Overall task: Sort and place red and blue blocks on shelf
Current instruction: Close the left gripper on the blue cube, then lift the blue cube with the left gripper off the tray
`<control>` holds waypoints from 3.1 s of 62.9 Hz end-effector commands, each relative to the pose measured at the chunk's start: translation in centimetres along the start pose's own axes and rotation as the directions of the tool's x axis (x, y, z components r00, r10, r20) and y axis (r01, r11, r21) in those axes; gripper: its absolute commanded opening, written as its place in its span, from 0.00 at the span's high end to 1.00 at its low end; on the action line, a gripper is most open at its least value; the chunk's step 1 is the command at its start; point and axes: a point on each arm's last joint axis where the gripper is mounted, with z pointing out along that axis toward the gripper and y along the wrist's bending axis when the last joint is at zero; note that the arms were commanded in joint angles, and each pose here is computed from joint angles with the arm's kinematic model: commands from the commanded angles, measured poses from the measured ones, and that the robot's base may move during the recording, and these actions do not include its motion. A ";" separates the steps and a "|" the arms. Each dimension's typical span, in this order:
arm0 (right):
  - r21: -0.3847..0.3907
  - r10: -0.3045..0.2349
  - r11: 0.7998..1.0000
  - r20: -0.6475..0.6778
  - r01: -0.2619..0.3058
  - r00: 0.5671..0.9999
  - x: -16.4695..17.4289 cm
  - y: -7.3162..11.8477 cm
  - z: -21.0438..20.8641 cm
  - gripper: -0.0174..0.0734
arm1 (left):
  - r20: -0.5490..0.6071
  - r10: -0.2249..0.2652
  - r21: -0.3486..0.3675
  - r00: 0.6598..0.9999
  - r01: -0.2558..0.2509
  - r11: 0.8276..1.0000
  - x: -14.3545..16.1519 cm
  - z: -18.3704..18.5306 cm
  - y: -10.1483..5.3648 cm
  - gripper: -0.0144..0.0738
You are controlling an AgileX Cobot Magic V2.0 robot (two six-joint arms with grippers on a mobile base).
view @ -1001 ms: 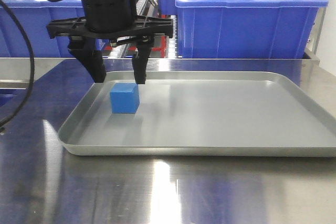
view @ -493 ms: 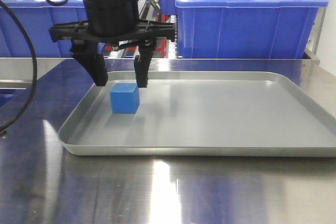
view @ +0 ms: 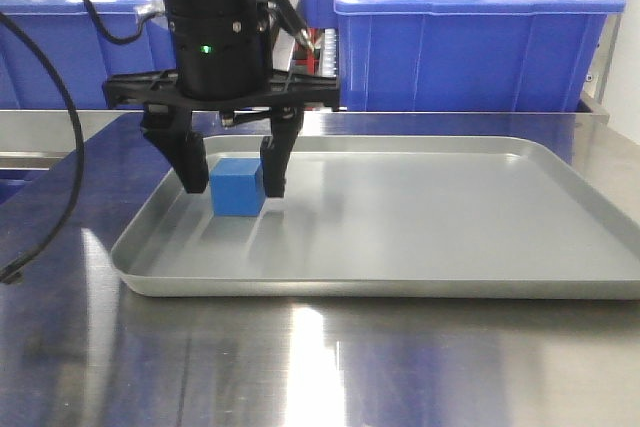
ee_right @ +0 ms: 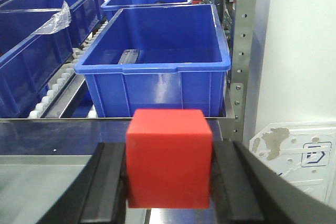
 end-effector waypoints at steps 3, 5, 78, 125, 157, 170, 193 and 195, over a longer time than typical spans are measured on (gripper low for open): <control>-0.008 -0.024 1.000 0.109 0.025 0.994 -1.6 0.2 -0.1 0.40 | 0.074 -0.012 0.052 0.997 0.009 0.999 -0.4 -3.1 -0.3 0.29; -0.008 -0.024 1.000 0.109 0.025 0.994 -1.6 0.2 -0.1 0.40 | 0.073 -0.013 0.053 0.997 0.009 0.999 -0.4 -3.1 -0.3 0.29; -0.008 -0.024 1.000 0.109 0.025 0.994 -1.6 0.2 -0.1 0.40 | 0.256 0.011 0.037 0.967 -0.021 0.999 -0.6 -8.7 1.6 0.47; -0.008 -0.024 1.000 0.109 0.025 0.994 -1.6 0.2 -0.1 0.40 | 0.763 -0.013 0.179 0.647 -0.191 0.965 6.4 -15.7 12.3 0.47; -0.008 -0.024 1.000 0.109 0.025 0.994 -1.6 0.2 -0.1 0.40 | 0.954 -0.026 0.064 0.297 -0.119 0.991 15.2 -16.2 19.3 0.47; -0.008 -0.024 1.000 0.109 0.025 0.994 -1.6 0.2 -0.1 0.40 | 0.983 -0.051 0.073 0.178 -0.117 0.990 19.1 -16.6 20.0 0.47; -0.008 -0.024 1.000 0.109 0.025 0.994 -1.6 0.2 -0.1 0.40 | 0.995 -0.066 0.074 0.072 -0.126 0.989 22.8 -16.6 20.5 0.47; -0.008 -0.024 1.000 0.109 0.025 0.994 -1.6 0.2 -0.1 0.40 | 0.995 -0.066 0.074 0.072 -0.126 0.989 22.8 -16.6 20.5 0.47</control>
